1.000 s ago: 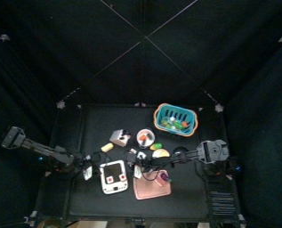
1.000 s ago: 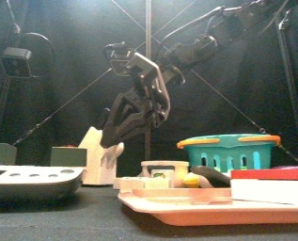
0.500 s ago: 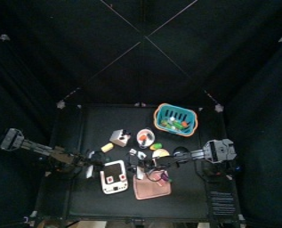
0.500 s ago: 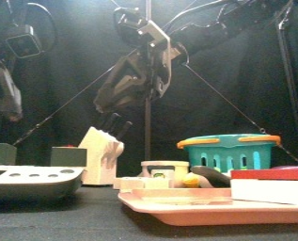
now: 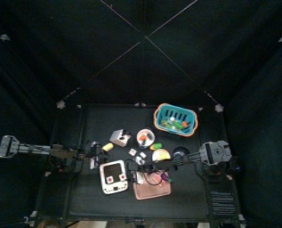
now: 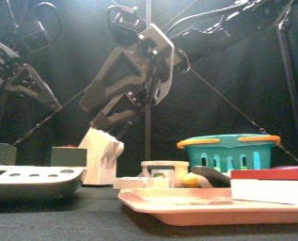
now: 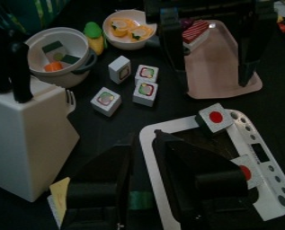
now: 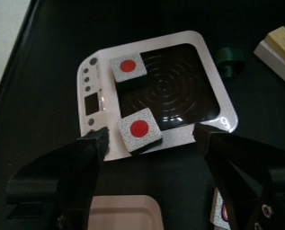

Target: Grab green sushi piece

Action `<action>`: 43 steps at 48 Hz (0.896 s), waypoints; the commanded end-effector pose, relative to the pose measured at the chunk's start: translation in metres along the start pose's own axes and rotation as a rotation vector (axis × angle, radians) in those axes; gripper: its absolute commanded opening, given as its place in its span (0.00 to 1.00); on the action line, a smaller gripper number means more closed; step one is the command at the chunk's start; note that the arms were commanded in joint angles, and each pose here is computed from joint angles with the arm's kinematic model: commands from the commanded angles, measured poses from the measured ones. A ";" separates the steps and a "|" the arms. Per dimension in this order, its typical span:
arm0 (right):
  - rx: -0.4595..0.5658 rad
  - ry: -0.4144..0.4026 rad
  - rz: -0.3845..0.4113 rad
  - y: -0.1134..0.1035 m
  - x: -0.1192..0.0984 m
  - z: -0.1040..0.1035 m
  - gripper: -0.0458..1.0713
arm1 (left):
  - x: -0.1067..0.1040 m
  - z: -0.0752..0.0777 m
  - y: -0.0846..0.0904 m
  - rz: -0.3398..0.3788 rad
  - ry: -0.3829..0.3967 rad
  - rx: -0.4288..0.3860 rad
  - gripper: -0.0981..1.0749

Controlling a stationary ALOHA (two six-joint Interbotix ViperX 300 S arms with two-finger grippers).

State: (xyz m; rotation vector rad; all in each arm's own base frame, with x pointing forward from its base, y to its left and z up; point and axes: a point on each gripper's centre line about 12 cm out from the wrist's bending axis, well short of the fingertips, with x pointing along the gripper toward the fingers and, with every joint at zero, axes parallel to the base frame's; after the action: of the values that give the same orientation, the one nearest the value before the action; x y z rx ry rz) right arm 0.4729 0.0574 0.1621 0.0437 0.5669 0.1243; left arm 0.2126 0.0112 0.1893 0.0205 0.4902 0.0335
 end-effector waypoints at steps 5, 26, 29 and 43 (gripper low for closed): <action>-0.041 -0.011 -0.004 0.005 0.010 0.015 0.97 | -0.002 0.004 0.002 0.012 -0.016 0.005 0.71; -0.074 0.053 -0.030 0.009 0.035 0.009 0.97 | -0.008 -0.002 -0.004 -0.033 -0.069 -0.029 0.70; -0.074 0.058 -0.033 0.008 0.036 0.007 0.97 | -0.008 -0.003 -0.004 -0.038 -0.070 -0.030 0.70; -0.074 0.073 -0.035 0.008 0.040 0.002 0.97 | -0.008 -0.007 -0.004 -0.038 -0.064 -0.046 0.70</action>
State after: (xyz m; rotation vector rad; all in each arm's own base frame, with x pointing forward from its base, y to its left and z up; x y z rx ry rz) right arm 0.5000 0.0698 0.1250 -0.0464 0.6810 0.1122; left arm 0.1994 0.0062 0.1824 -0.0249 0.4429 0.0055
